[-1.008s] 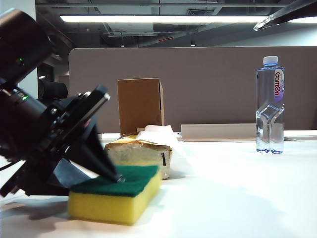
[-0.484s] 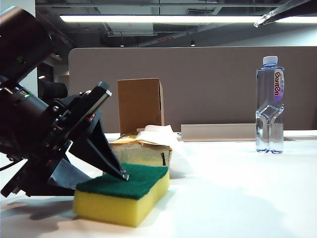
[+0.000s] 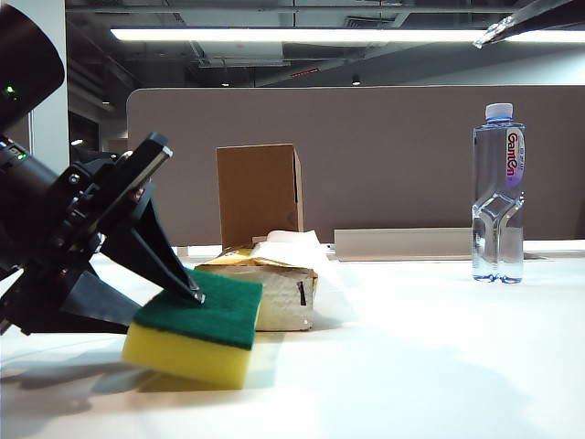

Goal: Move the sponge from left to right to wipe the table, avoiding obstacles on the table, and finally reaching the bottle of mineral water.

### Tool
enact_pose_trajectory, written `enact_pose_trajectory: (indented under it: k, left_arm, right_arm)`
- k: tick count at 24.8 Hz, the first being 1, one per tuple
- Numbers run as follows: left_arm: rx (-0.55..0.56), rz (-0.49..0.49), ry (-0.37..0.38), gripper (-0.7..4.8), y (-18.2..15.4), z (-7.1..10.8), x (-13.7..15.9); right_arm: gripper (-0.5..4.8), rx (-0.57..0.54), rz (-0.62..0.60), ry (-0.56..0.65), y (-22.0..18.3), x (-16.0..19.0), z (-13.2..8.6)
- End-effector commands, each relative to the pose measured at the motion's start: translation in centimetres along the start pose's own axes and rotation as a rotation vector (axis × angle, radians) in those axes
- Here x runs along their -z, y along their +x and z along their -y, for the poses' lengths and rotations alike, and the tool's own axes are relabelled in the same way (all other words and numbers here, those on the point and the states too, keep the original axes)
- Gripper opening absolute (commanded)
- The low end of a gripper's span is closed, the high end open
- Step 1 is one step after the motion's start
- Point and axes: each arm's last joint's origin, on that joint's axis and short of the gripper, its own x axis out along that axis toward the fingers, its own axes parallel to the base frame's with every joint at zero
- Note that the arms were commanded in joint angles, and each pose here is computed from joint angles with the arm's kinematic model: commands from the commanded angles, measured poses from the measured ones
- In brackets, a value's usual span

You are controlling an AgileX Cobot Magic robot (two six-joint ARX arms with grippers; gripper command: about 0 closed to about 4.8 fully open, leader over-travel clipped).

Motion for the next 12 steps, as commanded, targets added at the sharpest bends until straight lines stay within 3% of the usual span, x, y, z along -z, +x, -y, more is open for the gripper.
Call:
enact_pose_trajectory:
  k: [1,6,10,12]
  left_arm:
    - [0.031,-0.042,0.003,2.93,-0.05,0.07,0.23]
    - [0.025,-0.061,-0.006,3.29,-0.06,-0.03,0.39]
    - [0.02,-0.075,-0.013,4.44,-0.06,-0.11,0.52]
    - [0.023,-0.085,-0.016,4.63,-0.07,-0.12,0.58]
  right_arm:
    - [3.67,-0.014,0.009,-0.025,-0.13,-0.09,-0.24]
    - [3.67,-0.013,0.008,-0.025,-0.13,-0.09,-0.24]
    - [3.67,-0.013,0.008,-0.025,-0.13,-0.09,-0.24]
    - [3.67,-0.014,0.008,-0.025,-0.13,-0.09,-0.24]
